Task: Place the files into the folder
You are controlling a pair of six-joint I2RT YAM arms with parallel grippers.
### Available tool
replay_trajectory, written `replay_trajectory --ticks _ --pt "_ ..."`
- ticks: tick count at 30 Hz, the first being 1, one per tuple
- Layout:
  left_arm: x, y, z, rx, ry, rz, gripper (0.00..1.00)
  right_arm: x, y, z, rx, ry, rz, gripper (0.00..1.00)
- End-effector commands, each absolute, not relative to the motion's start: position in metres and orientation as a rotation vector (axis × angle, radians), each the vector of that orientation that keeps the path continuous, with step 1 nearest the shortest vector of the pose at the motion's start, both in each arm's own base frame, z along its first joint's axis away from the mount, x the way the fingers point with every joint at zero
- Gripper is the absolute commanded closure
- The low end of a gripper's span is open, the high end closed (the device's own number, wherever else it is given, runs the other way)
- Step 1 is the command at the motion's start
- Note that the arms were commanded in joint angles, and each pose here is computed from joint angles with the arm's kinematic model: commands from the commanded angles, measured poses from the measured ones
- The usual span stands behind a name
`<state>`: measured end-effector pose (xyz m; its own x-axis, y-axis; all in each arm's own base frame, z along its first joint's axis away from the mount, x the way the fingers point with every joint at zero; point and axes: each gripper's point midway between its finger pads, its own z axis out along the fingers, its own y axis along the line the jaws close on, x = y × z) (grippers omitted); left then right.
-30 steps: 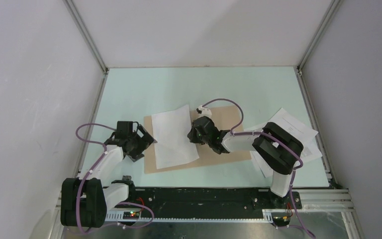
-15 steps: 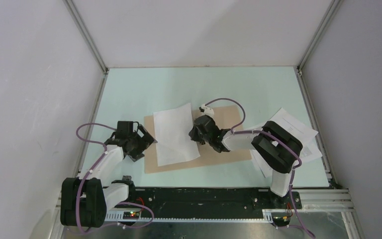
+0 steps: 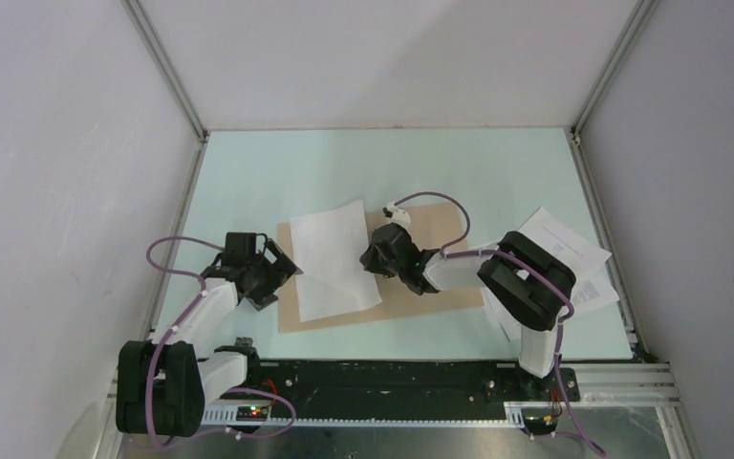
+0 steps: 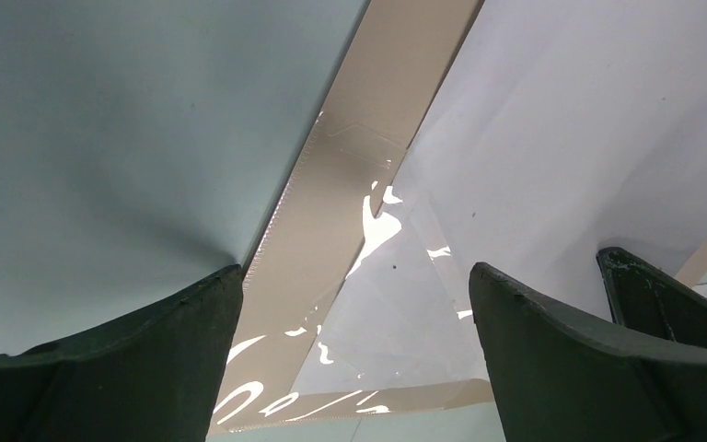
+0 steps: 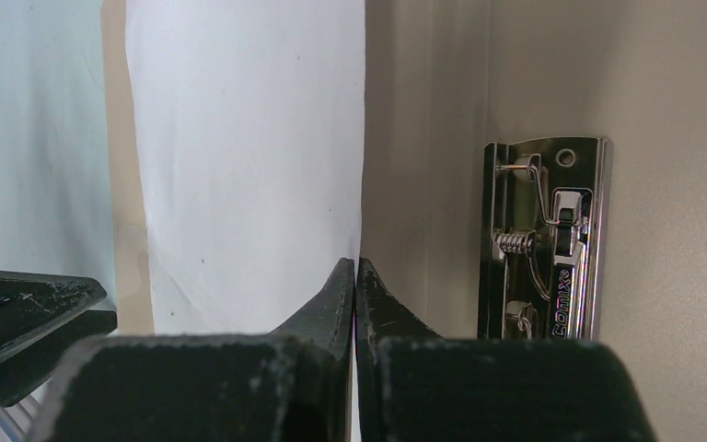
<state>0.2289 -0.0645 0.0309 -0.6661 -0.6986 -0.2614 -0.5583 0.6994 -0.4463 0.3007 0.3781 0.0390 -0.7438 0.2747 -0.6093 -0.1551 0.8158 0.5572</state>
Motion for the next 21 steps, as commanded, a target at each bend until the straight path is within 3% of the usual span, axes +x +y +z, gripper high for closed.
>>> replay_trajectory --ticks 1,21 --pt "0.217 -0.067 0.021 -1.003 2.546 -0.449 0.0 0.322 0.382 0.053 0.172 2.223 0.817 1.0" --pt "0.218 -0.068 0.021 -0.997 2.55 -0.45 0.0 0.322 0.399 0.057 0.165 2.189 0.884 1.0"
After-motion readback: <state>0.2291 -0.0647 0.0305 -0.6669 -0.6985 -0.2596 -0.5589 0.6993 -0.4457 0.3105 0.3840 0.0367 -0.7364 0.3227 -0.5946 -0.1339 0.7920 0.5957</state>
